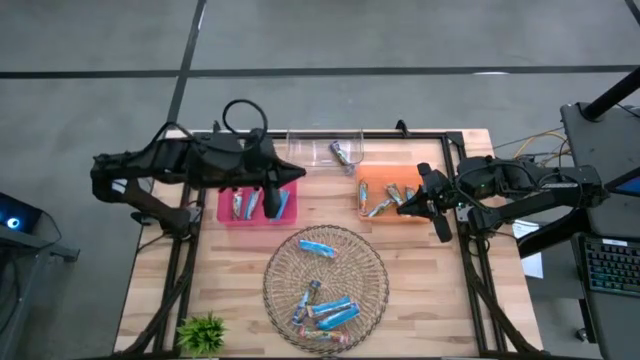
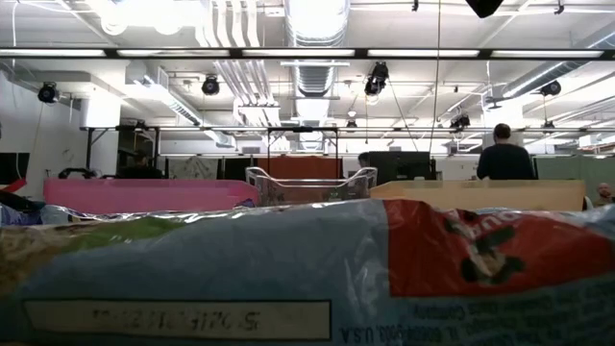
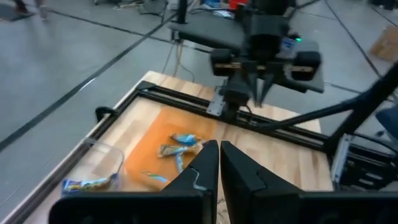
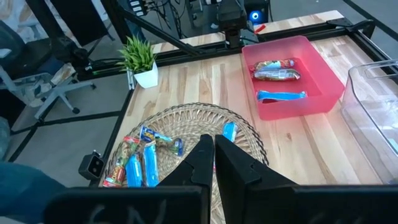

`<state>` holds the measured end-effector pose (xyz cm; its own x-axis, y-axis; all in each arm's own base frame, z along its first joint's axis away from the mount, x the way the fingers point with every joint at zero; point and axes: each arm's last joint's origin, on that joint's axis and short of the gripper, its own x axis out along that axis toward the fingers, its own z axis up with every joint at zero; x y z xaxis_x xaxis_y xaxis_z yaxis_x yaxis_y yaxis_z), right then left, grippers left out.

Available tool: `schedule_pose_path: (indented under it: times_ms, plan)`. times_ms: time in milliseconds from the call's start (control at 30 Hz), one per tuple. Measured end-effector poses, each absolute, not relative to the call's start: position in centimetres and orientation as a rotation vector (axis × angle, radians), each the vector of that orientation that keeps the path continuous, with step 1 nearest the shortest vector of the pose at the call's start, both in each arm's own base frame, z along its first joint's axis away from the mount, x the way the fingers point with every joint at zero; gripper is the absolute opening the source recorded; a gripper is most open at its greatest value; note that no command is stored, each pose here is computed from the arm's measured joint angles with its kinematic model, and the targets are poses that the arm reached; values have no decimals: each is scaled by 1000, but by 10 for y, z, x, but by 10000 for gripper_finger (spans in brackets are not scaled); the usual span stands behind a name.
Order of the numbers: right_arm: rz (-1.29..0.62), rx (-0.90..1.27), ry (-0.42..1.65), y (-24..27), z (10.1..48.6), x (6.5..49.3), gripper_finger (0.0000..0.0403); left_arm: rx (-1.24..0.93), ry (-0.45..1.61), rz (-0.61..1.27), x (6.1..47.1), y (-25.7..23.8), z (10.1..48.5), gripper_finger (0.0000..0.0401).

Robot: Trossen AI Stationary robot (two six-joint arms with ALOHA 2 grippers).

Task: Pick and place Granola Bars by type
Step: Put the blue granola bar into the transparent bin

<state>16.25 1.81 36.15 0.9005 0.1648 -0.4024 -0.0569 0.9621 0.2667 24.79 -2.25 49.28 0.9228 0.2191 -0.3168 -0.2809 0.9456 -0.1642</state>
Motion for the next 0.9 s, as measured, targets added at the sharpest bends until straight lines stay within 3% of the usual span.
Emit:
schedule_pose_path:
  times_ms: [433, 900]
  plan:
    - [190, 326, 282, 21, 376, 175, 9, -116, 290, 283, 239, -25, 497, 0]
    - [319, 291, 292, 44, 404, 211, 9, -106, 317, 253, 221, -24, 500, 0]
